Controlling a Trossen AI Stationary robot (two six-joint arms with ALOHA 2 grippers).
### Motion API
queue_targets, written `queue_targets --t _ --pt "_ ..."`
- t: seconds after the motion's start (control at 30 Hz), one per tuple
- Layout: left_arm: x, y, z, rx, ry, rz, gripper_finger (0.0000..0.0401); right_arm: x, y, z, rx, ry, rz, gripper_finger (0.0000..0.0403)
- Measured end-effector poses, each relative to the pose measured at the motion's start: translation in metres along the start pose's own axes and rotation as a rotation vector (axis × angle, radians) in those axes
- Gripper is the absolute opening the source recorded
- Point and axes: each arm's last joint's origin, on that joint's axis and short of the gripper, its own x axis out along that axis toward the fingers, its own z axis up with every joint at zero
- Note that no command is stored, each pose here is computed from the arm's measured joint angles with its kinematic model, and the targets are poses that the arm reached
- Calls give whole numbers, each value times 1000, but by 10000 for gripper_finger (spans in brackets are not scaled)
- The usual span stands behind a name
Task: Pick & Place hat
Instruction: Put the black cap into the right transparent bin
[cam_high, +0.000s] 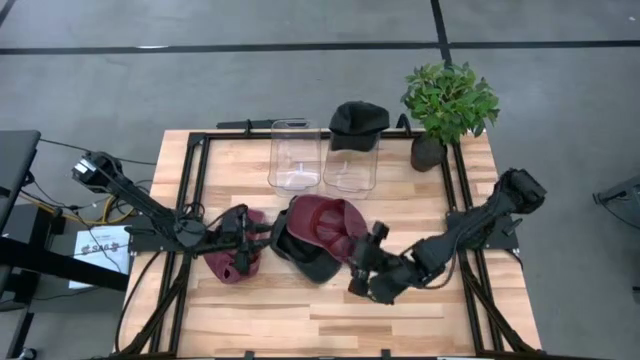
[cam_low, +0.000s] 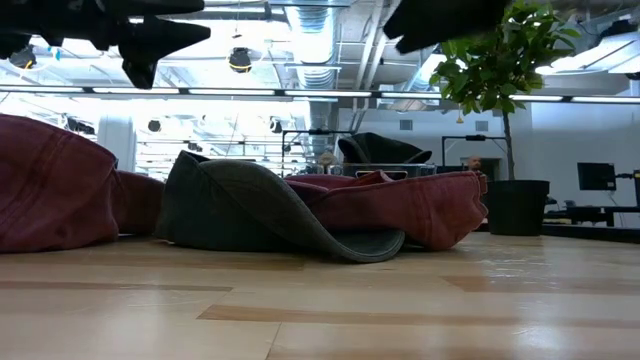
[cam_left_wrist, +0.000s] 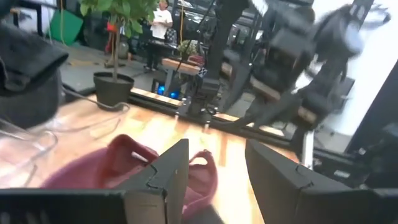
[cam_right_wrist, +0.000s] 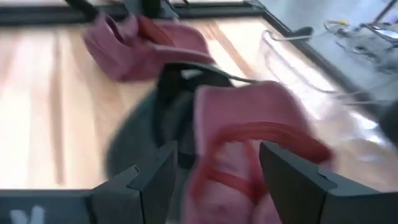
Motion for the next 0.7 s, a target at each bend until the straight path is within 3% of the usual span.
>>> queue_targets --t 0.27,0.37,0.5,0.7 --pt "0 -3 1 -46 8 -81 156 31 34 -15 110 -200 119 221" --pt "-1 -4 6 -81 -23 -101 156 39 45 -20 58 -226 218 221" --pt "-1 -6 4 -218 14 -173 156 49 55 -27 37 -224 340 221" --pt "-4 -14 -2 -230 93 -326 156 55 62 -41 -26 -184 351 221"
